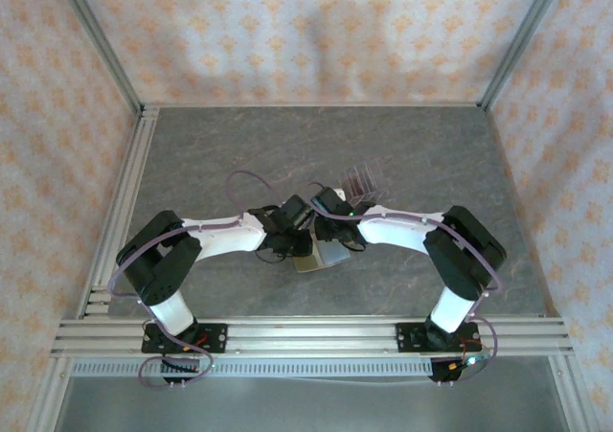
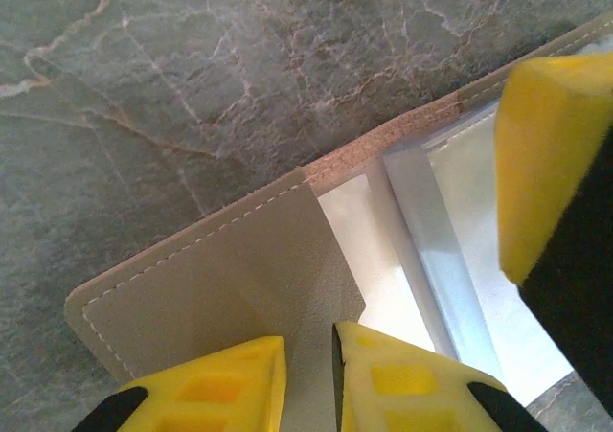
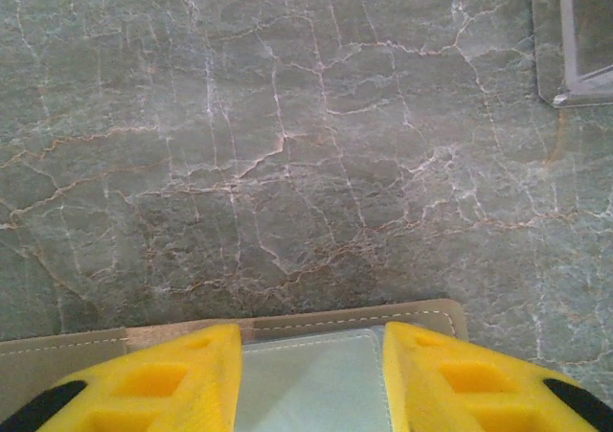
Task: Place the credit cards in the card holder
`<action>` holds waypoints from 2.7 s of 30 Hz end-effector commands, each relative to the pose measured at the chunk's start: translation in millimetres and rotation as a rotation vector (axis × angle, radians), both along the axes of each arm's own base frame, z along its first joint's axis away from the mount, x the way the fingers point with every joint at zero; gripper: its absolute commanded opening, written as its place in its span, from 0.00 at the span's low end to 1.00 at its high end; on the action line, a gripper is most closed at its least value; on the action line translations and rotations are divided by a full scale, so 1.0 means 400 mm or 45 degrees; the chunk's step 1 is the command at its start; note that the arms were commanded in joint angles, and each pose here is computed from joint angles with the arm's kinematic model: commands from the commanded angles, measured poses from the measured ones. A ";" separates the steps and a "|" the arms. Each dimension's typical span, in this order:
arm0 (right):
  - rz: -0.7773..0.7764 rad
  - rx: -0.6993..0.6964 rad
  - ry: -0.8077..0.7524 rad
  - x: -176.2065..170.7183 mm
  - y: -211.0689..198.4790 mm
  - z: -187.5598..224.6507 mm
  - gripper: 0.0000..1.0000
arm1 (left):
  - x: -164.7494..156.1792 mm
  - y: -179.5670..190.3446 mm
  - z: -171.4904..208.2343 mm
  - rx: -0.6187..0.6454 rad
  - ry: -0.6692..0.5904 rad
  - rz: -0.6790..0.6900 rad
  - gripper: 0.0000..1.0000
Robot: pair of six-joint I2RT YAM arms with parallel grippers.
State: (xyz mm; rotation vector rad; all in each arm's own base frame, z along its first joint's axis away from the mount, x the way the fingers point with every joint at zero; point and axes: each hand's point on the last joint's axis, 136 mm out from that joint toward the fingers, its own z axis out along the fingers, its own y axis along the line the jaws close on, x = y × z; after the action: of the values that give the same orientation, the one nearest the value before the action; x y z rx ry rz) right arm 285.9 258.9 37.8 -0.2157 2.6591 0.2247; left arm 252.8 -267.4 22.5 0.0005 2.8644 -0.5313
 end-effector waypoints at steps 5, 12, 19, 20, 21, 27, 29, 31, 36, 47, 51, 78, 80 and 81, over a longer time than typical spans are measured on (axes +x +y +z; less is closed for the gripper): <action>-0.014 -0.037 0.075 -0.040 -0.015 -0.068 0.43 | -0.007 0.020 0.004 0.039 -0.026 0.014 0.22; 0.012 -0.036 0.095 -0.070 -0.006 -0.087 0.40 | -0.005 0.016 0.003 0.032 -0.025 0.015 0.22; 0.032 -0.058 0.060 -0.078 -0.001 -0.067 0.32 | -0.004 0.013 0.001 0.031 -0.021 0.016 0.22; 0.035 -0.058 0.054 -0.078 0.000 -0.063 0.31 | -0.003 0.013 0.001 0.031 -0.022 0.015 0.22; 0.036 -0.056 0.047 -0.077 0.001 -0.058 0.29 | -0.002 0.012 0.001 0.030 -0.022 0.015 0.22; 0.049 -0.045 0.023 -0.079 0.004 -0.032 0.17 | 0.001 0.004 -0.003 0.024 -0.012 0.012 0.22; 0.051 -0.034 0.020 -0.082 0.003 -0.024 0.13 | 0.002 0.002 -0.004 0.022 -0.012 0.011 0.22; 0.054 -0.020 0.015 -0.083 0.004 -0.017 0.09 | 0.003 -0.001 -0.004 0.019 -0.011 0.011 0.22; 0.072 0.036 0.009 -0.091 0.014 0.008 0.00 | 0.003 -0.001 -0.007 0.021 -0.007 0.011 0.22; 0.017 -0.003 -0.042 -0.082 -0.018 0.033 0.00 | 0.005 -0.001 -0.002 0.025 -0.013 0.006 0.22; -0.060 -0.038 -0.094 -0.069 -0.052 0.045 0.00 | 0.017 -0.001 0.028 0.046 -0.039 -0.015 0.22; -0.525 0.067 -0.169 -0.087 -0.212 -0.008 0.00 | 0.008 -0.082 0.085 -0.043 -0.039 -0.136 0.30; -0.525 0.066 -0.170 -0.088 -0.213 -0.009 0.00 | 0.004 -0.069 0.067 -0.005 -0.032 -0.122 0.28; -0.523 0.062 -0.168 -0.088 -0.213 -0.011 0.00 | 0.002 -0.064 0.059 0.006 -0.027 -0.117 0.27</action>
State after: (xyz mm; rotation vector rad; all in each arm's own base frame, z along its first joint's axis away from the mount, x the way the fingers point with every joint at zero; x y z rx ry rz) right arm 249.0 180.8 33.1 0.2844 2.5311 0.1684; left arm 254.1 -300.5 59.4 0.1701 2.8402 -0.5962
